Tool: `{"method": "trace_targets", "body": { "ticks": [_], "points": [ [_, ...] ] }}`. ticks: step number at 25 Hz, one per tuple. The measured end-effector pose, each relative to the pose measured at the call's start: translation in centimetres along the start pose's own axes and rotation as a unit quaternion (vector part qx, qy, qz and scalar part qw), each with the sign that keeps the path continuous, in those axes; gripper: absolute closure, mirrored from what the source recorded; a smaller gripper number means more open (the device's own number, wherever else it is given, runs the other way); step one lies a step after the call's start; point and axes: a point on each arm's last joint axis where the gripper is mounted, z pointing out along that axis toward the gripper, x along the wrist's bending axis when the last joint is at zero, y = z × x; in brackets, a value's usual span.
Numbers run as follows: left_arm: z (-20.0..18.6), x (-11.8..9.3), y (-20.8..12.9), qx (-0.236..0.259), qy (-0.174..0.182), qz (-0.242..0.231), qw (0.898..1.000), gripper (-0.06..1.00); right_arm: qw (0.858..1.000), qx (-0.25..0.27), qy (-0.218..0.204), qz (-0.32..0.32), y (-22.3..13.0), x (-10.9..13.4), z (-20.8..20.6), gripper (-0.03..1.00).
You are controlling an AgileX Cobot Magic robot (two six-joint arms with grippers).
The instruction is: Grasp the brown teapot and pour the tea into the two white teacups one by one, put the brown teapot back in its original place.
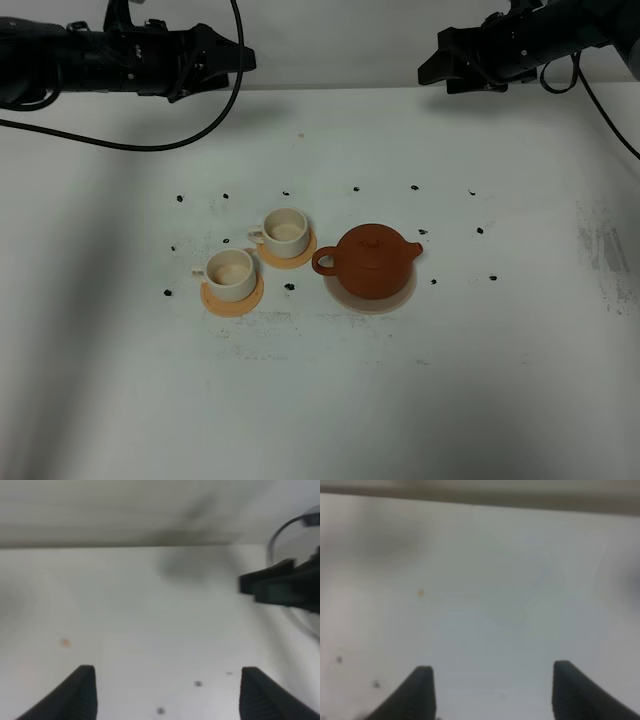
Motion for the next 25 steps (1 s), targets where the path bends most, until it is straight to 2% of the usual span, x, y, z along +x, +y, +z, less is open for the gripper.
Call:
{"method": "trace_targets", "body": {
  "ticks": [3, 5, 8, 12, 15, 19, 25],
  "points": [
    [-1.3, -1.4, 1.0, 0.004, 0.042, 0.060, 0.997, 0.32, 0.998, 0.014, -0.043, -0.045, 0.1, 0.1, -0.3, 0.45],
    [-1.8, -2.1, 1.2, 0.016, 0.071, 0.105, 0.992, 0.32, 0.994, 0.027, -0.073, -0.070, 0.1, 0.1, -0.2, 0.46],
    [-2.3, -2.7, 1.4, 0.042, 0.114, 0.171, 0.978, 0.32, 0.986, 0.054, -0.119, -0.103, -0.2, 0.1, 0.0, 0.46],
    [-3.2, -3.0, 1.2, 0.085, 0.159, 0.221, 0.959, 0.32, 0.969, 0.098, -0.185, -0.134, -0.6, 0.1, -0.2, 0.46],
    [-4.1, -3.4, 1.4, 0.105, 0.191, 0.231, 0.948, 0.32, 0.962, 0.089, -0.218, -0.140, 0.1, 0.9, -1.9, 0.46],
    [-5.9, -5.1, 1.4, 0.096, 0.209, 0.234, 0.945, 0.32, 0.960, 0.047, -0.229, -0.155, 1.7, 3.7, -5.6, 0.46],
    [-10.6, -8.7, 0.0, 0.027, 0.249, 0.252, 0.935, 0.32, 0.962, 0.030, -0.220, -0.158, 1.6, 6.7, -8.8, 0.46]
  ]
}}
